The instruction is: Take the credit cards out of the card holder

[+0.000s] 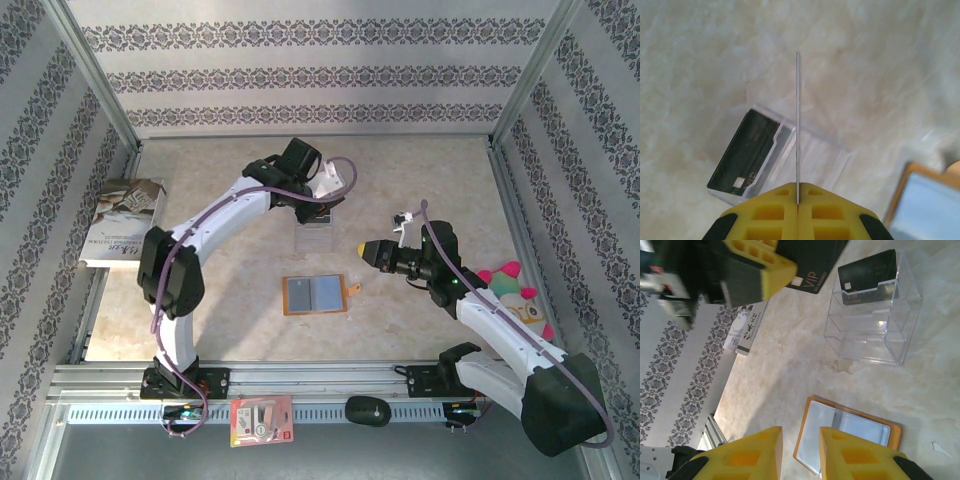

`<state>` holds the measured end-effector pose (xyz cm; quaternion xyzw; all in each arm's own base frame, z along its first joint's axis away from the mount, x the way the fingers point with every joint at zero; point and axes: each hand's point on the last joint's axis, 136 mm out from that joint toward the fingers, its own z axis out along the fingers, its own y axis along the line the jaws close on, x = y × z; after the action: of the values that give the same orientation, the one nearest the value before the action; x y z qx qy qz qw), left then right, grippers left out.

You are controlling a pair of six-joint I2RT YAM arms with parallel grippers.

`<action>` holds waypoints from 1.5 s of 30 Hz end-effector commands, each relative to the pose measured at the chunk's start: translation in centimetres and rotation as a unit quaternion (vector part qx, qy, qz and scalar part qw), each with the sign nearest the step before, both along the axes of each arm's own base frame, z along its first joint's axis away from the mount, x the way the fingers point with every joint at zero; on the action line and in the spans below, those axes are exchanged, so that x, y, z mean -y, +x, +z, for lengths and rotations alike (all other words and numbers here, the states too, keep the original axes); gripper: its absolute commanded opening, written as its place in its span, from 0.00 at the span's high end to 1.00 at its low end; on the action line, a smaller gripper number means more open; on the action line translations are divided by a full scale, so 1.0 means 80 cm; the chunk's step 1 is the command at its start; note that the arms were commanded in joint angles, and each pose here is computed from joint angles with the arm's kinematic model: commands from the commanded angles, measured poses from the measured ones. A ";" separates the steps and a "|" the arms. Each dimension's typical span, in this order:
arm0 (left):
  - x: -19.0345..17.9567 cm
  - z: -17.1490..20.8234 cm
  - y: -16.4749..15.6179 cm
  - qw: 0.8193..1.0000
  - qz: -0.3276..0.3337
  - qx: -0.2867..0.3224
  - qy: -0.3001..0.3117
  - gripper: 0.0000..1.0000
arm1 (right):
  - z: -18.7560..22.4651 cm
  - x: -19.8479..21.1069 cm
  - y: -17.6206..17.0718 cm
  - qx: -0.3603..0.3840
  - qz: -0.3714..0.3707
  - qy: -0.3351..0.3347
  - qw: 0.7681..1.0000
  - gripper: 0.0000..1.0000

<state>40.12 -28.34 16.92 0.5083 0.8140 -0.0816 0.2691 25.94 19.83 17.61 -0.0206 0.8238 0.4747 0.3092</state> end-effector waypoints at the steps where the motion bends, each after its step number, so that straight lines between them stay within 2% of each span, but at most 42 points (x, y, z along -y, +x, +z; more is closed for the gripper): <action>1: -0.033 -0.009 0.003 0.990 -0.091 0.045 0.099 1.00 | -0.004 0.003 0.002 -0.005 -0.002 0.007 1.000 0.75; 4: -0.033 -0.003 0.022 0.986 -0.108 0.084 0.093 1.00 | -0.009 0.006 0.004 -0.011 -0.005 0.004 1.000 0.74; 7: -0.033 -0.003 0.034 0.986 -0.116 0.085 0.086 1.00 | -0.014 0.008 0.009 -0.016 -0.009 0.002 1.000 0.74; 12: -0.042 -0.031 0.037 0.977 -0.152 0.074 0.127 1.00 | -0.018 0.010 0.015 -0.023 -0.012 0.001 1.000 0.75; 14: -0.045 -0.034 0.038 0.977 -0.157 0.080 0.122 1.00 | -0.021 0.011 0.017 -0.026 -0.014 -0.001 1.000 0.75; 21: -0.042 -0.039 0.048 0.978 -0.160 0.081 0.108 1.00 | -0.026 0.010 0.023 -0.035 -0.015 0.000 0.999 0.75; 31: -0.042 -0.058 0.066 0.973 -0.163 0.096 0.129 1.00 | -0.028 0.013 0.026 -0.038 -0.020 -0.002 0.999 0.74; 45: -0.052 -0.077 0.066 0.971 -0.159 0.095 0.151 1.00 | -0.027 0.016 0.029 -0.039 -0.024 0.002 0.999 0.74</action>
<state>44.92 -24.63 11.01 0.6677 0.7006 0.0411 0.2483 27.59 18.57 14.17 0.0226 0.8450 0.4584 0.2746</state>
